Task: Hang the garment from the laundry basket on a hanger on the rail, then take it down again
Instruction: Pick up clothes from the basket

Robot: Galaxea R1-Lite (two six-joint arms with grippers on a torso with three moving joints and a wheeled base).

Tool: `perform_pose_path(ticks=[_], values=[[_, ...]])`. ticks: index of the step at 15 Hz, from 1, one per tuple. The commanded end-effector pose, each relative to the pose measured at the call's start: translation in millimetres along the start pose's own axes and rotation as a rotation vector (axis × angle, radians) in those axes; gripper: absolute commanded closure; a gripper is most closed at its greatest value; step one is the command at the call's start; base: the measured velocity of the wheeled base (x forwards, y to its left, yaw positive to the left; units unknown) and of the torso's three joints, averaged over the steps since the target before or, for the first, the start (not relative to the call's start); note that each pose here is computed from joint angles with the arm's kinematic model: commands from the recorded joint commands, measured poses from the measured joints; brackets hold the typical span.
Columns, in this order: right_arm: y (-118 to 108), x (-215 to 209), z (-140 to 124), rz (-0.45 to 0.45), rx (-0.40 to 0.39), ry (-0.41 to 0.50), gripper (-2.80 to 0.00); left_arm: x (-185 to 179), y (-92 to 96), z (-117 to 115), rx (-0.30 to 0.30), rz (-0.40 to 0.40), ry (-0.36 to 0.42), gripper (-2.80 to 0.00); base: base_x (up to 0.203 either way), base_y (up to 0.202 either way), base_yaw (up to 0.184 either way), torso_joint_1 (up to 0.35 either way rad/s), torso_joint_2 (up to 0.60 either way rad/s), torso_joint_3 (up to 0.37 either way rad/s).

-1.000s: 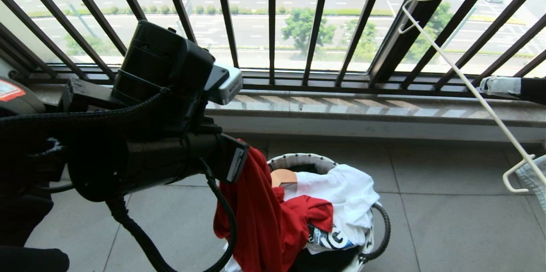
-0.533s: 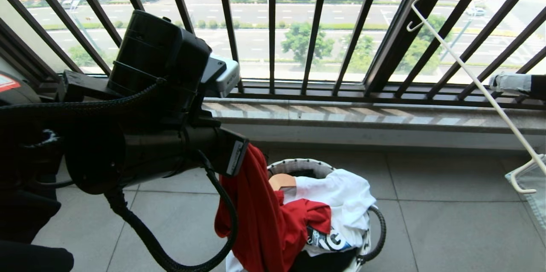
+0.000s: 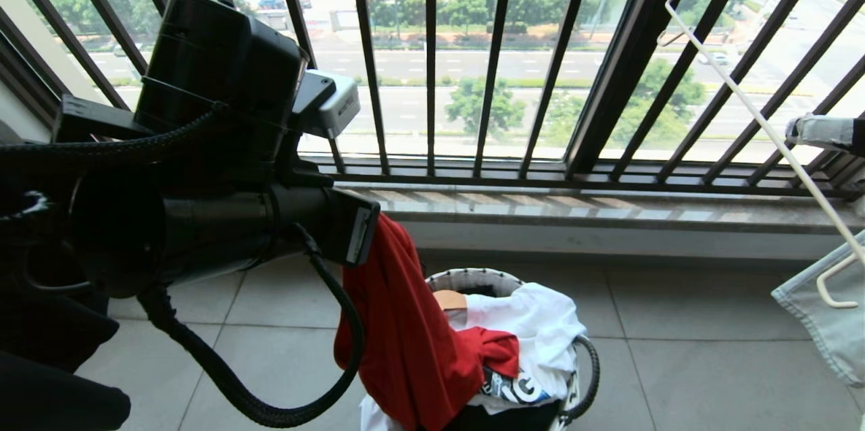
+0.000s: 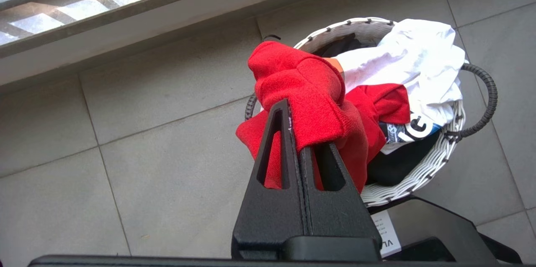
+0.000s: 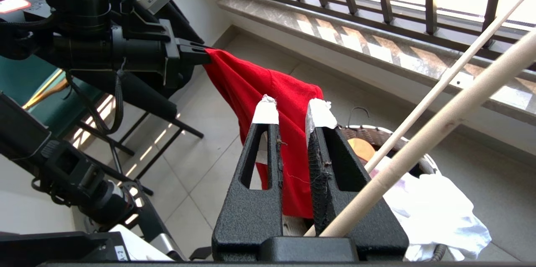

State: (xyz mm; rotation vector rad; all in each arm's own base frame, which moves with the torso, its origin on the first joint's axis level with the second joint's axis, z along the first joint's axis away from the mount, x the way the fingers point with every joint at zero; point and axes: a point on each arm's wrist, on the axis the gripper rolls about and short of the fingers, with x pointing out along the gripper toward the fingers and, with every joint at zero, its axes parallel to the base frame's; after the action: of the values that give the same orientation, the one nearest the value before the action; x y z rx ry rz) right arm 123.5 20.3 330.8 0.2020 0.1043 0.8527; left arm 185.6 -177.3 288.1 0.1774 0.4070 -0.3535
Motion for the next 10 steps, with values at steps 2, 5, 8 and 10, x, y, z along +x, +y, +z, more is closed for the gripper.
perform_pose_path(ticks=[2,5,8,10], values=[[-7,7,1,0.001,0.003,0.004,0.0,14,5.7,1,-0.029,0.037,-0.006,0.0,0.0,0.0,0.0,0.004,0.0,0.206],[-17,16,2,0.003,-0.003,-0.004,0.0,30,6.0,-1,-0.048,0.052,-0.029,0.0,0.0,0.0,0.0,0.001,0.0,0.201],[-21,19,-2,0.001,0.008,0.005,0.0,45,0.6,-8,-0.045,0.053,-0.022,0.0,0.0,0.0,0.0,0.003,0.0,0.204],[-23,19,-8,-0.005,0.025,0.019,0.0,48,0.4,-10,-0.046,0.058,-0.014,0.0,0.0,0.0,0.0,0.0,0.0,0.203]])
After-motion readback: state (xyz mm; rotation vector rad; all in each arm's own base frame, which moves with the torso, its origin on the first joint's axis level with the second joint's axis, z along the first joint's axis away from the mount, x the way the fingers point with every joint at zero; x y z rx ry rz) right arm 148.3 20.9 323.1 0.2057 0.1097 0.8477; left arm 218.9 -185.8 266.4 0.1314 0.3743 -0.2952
